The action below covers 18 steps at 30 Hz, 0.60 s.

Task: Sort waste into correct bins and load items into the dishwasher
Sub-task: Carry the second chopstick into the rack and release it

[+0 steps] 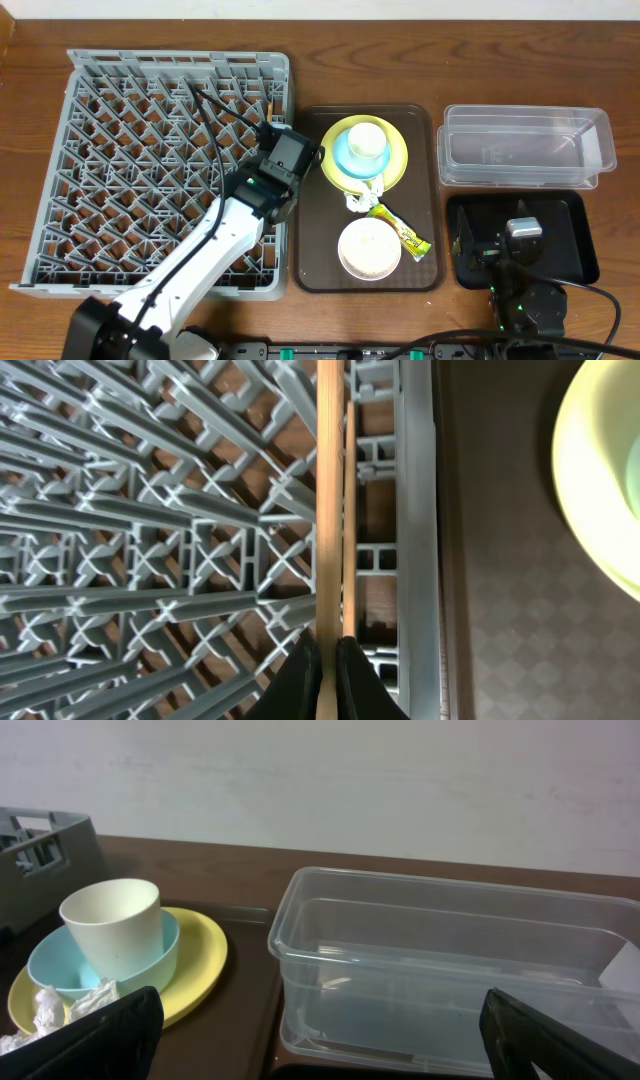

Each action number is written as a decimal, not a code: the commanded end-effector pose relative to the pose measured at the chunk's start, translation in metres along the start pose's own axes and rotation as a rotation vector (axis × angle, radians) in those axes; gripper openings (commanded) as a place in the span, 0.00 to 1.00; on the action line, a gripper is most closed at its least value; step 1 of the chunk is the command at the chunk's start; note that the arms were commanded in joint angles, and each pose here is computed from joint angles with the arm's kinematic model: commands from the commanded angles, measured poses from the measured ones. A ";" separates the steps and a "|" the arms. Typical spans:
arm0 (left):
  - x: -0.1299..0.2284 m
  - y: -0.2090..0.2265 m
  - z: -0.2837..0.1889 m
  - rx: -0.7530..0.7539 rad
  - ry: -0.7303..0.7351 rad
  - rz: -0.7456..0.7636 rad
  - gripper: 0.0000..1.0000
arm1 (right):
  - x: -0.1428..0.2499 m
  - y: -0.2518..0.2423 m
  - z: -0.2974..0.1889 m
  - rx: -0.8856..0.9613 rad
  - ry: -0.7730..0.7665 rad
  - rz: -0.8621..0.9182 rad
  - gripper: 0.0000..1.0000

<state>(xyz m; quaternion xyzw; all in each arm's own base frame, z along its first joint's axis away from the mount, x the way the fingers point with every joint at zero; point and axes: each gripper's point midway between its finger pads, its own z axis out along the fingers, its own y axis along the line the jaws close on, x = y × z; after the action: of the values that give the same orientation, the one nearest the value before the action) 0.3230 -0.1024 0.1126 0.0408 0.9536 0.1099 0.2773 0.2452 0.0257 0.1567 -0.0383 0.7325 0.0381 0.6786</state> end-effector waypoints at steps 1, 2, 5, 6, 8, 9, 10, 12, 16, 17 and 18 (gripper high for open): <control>-0.001 -0.002 0.002 0.015 0.004 0.004 0.25 | 0.001 0.003 0.000 -0.016 0.005 -0.004 0.99; -0.002 -0.002 0.001 0.017 -0.002 0.001 0.27 | 0.001 0.003 0.000 -0.016 0.005 -0.004 0.99; -0.008 -0.002 -0.002 0.025 -0.026 -0.011 0.32 | 0.001 0.003 0.000 -0.016 0.005 -0.004 0.99; -0.010 -0.002 -0.004 0.028 -0.034 -0.019 0.33 | 0.001 0.003 0.000 -0.016 0.005 -0.004 0.99; -0.013 -0.001 -0.009 0.036 -0.051 -0.066 0.36 | 0.001 0.003 0.000 -0.016 0.005 -0.004 0.99; -0.015 0.000 -0.013 0.041 -0.061 -0.094 0.36 | 0.001 0.003 0.000 -0.016 0.005 -0.004 0.99; -0.017 0.002 -0.018 0.046 -0.071 -0.123 0.36 | 0.001 0.003 0.000 -0.016 0.005 -0.004 0.99; -0.017 0.001 -0.031 0.093 -0.080 -0.170 0.36 | 0.001 0.003 0.000 -0.016 0.005 -0.004 0.99; -0.014 -0.016 -0.068 0.303 -0.080 -0.196 0.46 | 0.001 0.003 0.000 -0.016 0.005 -0.004 0.99; -0.013 -0.017 -0.076 0.333 -0.088 -0.200 0.49 | 0.001 0.003 0.000 -0.016 0.005 -0.004 0.99; -0.014 -0.014 -0.083 0.343 -0.102 -0.205 0.52 | 0.001 0.003 0.000 -0.016 0.005 -0.004 0.99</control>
<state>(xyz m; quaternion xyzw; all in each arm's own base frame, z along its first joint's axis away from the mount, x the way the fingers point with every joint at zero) 0.3033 -0.1198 0.1661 -0.0044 0.9461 -0.0162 0.3236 0.2452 0.0257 0.1567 -0.0383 0.7325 0.0378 0.6786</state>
